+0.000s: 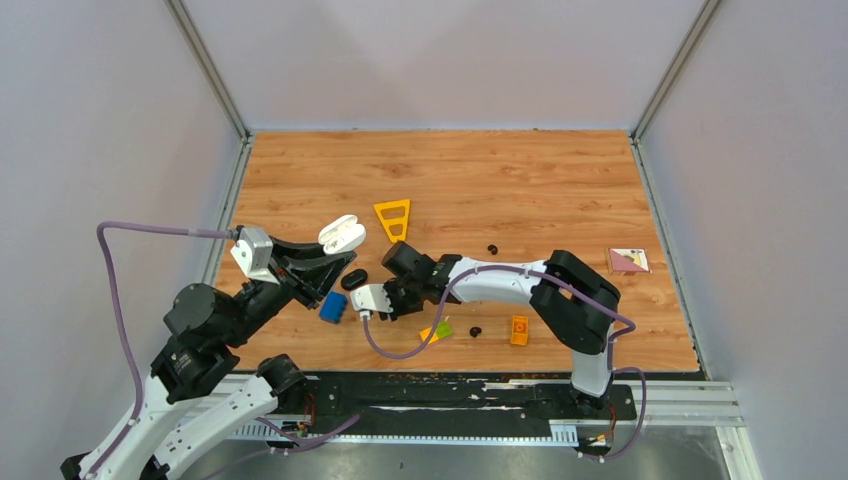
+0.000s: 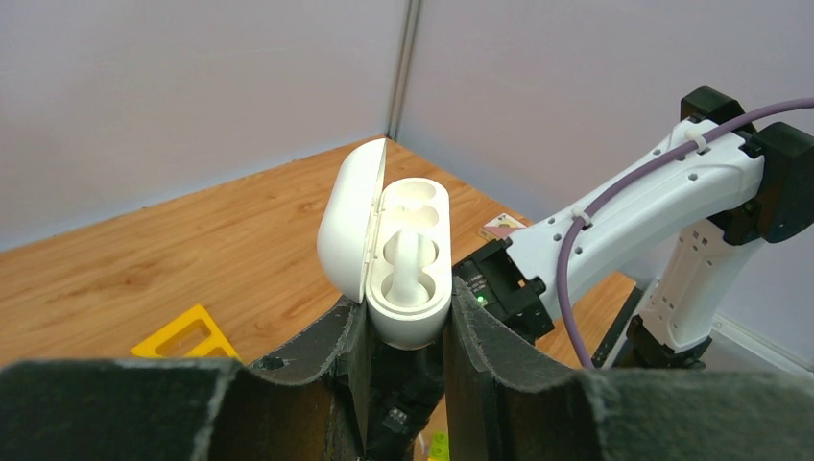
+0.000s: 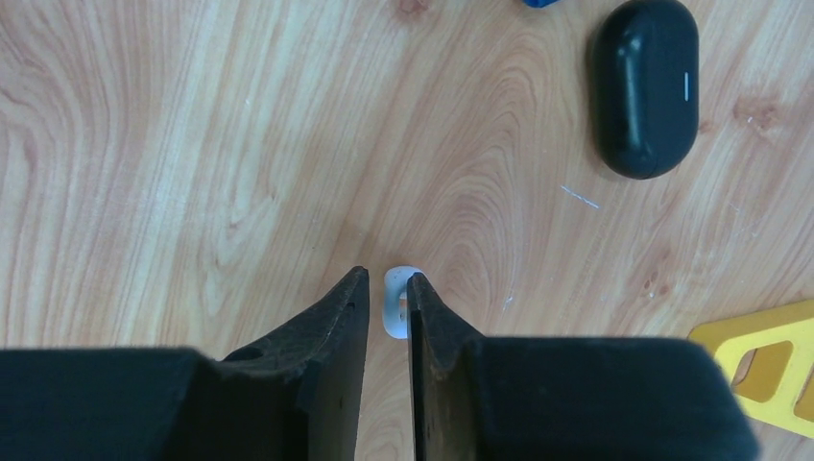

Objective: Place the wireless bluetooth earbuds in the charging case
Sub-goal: Pick up the left earbud from the center of the board.

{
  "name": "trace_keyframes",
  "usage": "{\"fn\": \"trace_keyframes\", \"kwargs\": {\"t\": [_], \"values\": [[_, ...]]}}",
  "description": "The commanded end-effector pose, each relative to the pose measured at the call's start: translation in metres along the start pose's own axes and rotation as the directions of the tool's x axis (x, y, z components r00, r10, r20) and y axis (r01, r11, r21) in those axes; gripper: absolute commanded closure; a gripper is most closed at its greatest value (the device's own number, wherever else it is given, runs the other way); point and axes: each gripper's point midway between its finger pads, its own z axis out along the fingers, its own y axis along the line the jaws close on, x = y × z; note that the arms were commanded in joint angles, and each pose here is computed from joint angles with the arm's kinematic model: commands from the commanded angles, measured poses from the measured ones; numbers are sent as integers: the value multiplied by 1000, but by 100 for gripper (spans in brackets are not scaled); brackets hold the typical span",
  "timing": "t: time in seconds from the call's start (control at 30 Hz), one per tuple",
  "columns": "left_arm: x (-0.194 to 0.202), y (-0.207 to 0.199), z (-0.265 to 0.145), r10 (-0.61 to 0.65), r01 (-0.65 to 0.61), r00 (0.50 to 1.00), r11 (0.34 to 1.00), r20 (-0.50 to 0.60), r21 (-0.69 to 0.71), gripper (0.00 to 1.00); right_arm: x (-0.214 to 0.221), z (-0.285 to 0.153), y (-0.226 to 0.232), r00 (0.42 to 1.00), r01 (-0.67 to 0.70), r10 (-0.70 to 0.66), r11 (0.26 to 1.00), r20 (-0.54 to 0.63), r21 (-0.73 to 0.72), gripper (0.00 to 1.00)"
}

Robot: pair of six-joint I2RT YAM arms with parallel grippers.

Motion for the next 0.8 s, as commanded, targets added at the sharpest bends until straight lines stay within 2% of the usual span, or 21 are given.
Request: {"fn": "trace_keyframes", "kwargs": {"t": [0.0,0.4,0.77], "values": [[-7,2,-1,14,-14,999,1000,30,-8,100,-4,-3,-23,1000,19,-18,998,-7,66,79],[-6,2,-1,8,-7,1000,1000,29,-9,100,4,-5,-30,999,-19,20,998,-25,66,81],[-4,2,-1,4,-4,1000,1000,26,-8,100,0,-9,-29,999,-54,53,998,6,28,96]]}}
